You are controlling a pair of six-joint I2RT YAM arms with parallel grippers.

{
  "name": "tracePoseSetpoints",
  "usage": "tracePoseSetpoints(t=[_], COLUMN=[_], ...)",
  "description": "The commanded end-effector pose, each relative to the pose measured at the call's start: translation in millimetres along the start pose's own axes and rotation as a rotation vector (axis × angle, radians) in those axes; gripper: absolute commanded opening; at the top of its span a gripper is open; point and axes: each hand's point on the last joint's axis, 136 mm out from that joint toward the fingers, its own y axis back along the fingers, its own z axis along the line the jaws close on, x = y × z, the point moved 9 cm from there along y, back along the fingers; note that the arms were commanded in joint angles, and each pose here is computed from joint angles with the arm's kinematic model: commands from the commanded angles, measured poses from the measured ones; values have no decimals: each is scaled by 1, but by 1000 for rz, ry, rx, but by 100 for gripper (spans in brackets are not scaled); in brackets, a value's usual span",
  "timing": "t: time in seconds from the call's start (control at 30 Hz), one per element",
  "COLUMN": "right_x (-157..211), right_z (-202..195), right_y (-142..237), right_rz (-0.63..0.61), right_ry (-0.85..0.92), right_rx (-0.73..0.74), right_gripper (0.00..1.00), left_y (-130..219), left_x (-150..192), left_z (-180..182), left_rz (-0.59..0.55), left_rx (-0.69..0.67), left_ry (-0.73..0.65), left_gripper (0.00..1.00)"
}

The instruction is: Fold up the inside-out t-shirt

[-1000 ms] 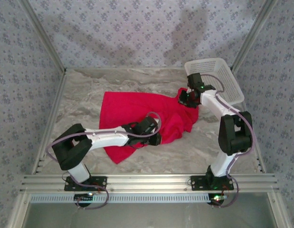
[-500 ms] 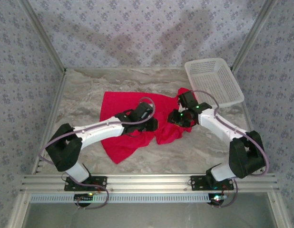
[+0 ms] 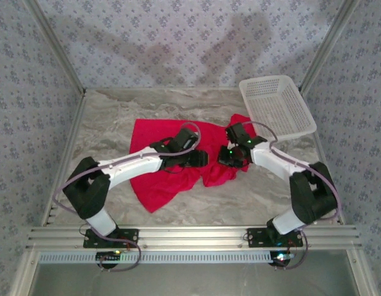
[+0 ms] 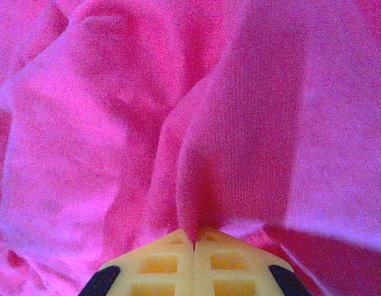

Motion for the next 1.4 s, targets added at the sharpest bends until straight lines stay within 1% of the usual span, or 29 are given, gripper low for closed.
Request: tracePoseSetpoints(t=[0.0, 0.13, 0.2, 0.23, 0.27, 0.37, 0.43, 0.5, 0.57, 0.63, 0.73, 0.83, 0.9, 0.93, 1.0, 1.03, 1.07, 1.13, 1.27, 1.37], right_x=[11, 18, 21, 22, 24, 34, 44, 54, 62, 70, 78, 82, 79, 76, 70, 66, 63, 62, 54, 47], right_z=[-10, -14, -16, -17, -19, -28, -37, -47, -56, -66, -74, -74, -68, -62, -51, -44, -36, -26, -3, 15], right_y=[9, 10, 12, 14, 16, 22, 23, 20, 16, 11, 5, 5, 12, 17, 30, 36, 41, 48, 43, 29], right_rz=[-18, -13, -14, -14, -17, -29, -29, -22, -10, -4, -2, 4, -10, -22, -48, -66, -83, -83, -65, -50], right_ry=[9, -5, -8, -11, -12, -18, -27, -44, -62, -88, -122, -117, -99, -88, -67, -52, -38, -16, 22, 49], right_rx=[0, -12, -10, -5, 0, 27, 42, 57, 76, 108, 126, 135, 132, 124, 108, 95, 77, 66, 32, 8], right_gripper=[0, 0, 0, 0, 0, 0, 0, 0, 0, 0, 0, 0, 0, 4, 17, 21, 22, 21, 12, 12], left_y=[-13, -36, -49, -52, -57, -61, -56, -44, -33, -23, -16, -16, -17, -18, -20, -20, -21, -21, -19, -19], left_x=[-2, 0, 0, 0, -1, -6, -12, -22, -31, -39, -42, -40, -38, -36, -33, -31, -30, -27, -26, -27], left_z=[-21, -24, -19, -17, -13, 0, 8, 14, 17, 17, 15, 12, 11, 11, 10, 10, 9, 9, 10, 11], left_rz=[45, 100, 124, 132, 140, 157, 148, 114, 80, 48, 30, 34, 39, 41, 49, 52, 56, 61, 56, 57], left_rx=[77, 62, 11, -14, -41, -88, -104, -111, -106, -96, -84, -46, -24, -17, 2, 6, 6, 2, -4, -7], left_ry=[-101, -145, -163, -173, -179, -163, -148, -126, -111, -103, -99, -77, -65, -57, -46, -45, -48, -51, -49, -48], left_gripper=[55, 56, 56, 54, 51, 32, 19, 8, 0, 0, 0, 0, 0, 0, 0, 0, 0, 0, 0, 0])
